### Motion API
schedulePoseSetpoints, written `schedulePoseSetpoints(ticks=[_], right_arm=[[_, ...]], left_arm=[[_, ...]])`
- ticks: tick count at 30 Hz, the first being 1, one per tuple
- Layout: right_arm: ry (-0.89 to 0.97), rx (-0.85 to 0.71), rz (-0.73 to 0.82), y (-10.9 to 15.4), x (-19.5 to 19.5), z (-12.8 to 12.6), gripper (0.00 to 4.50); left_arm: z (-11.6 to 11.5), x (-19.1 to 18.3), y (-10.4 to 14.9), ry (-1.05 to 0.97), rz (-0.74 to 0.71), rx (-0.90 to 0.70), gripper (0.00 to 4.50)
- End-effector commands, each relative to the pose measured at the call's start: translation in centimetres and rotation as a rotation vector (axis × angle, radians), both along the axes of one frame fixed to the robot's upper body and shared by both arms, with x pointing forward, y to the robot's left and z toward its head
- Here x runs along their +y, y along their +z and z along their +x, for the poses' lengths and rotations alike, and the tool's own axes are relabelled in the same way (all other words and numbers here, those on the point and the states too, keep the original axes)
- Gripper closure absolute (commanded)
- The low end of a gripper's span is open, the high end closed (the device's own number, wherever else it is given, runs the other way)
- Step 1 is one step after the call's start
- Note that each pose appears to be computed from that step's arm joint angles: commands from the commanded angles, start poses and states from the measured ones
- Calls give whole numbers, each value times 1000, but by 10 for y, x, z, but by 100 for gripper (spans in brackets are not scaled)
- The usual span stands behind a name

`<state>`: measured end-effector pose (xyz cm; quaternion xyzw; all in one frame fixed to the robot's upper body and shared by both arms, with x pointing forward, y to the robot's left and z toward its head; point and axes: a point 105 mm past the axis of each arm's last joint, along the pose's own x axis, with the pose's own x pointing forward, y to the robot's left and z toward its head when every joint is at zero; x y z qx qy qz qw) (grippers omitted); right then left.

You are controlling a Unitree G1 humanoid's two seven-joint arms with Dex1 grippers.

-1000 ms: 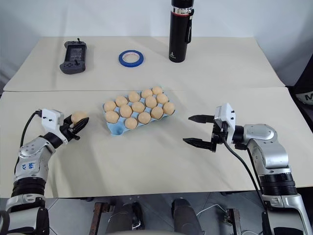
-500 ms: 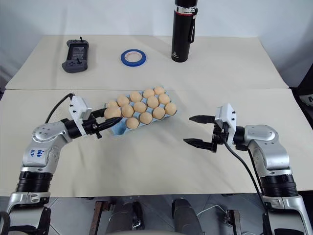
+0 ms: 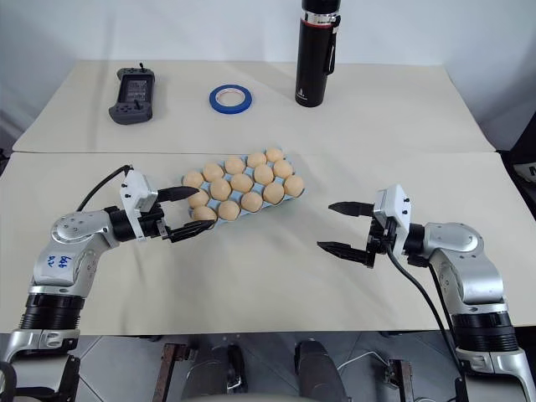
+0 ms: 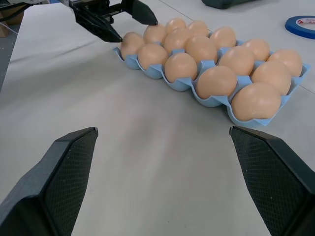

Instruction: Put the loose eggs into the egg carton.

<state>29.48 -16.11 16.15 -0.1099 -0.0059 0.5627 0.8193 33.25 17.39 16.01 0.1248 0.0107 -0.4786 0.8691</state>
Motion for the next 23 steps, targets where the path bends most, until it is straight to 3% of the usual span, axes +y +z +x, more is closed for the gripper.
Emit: schedulePoseSetpoints(ticks=[1, 5, 8, 12, 16, 23], right_arm=[[2, -52, 3, 13, -2, -1, 0], [4, -57, 3, 15, -2, 1, 0], [9, -57, 0, 15, -2, 3, 0], [30, -56, -4, 15, 0, 6, 0], [75, -57, -11, 15, 7, 9, 0], [107, -55, -14, 14, 13, 14, 0]], left_arm=[[3, 1, 30, 13, -65, -90, 4], [3, 10, 53, 79, -120, -182, 4], [-7, 18, 55, 105, -154, -113, 4], [-28, 28, 49, 78, -193, -17, 4], [-55, 42, 28, 59, -106, 37, 4], [-61, 62, 26, 136, -69, 27, 4]])
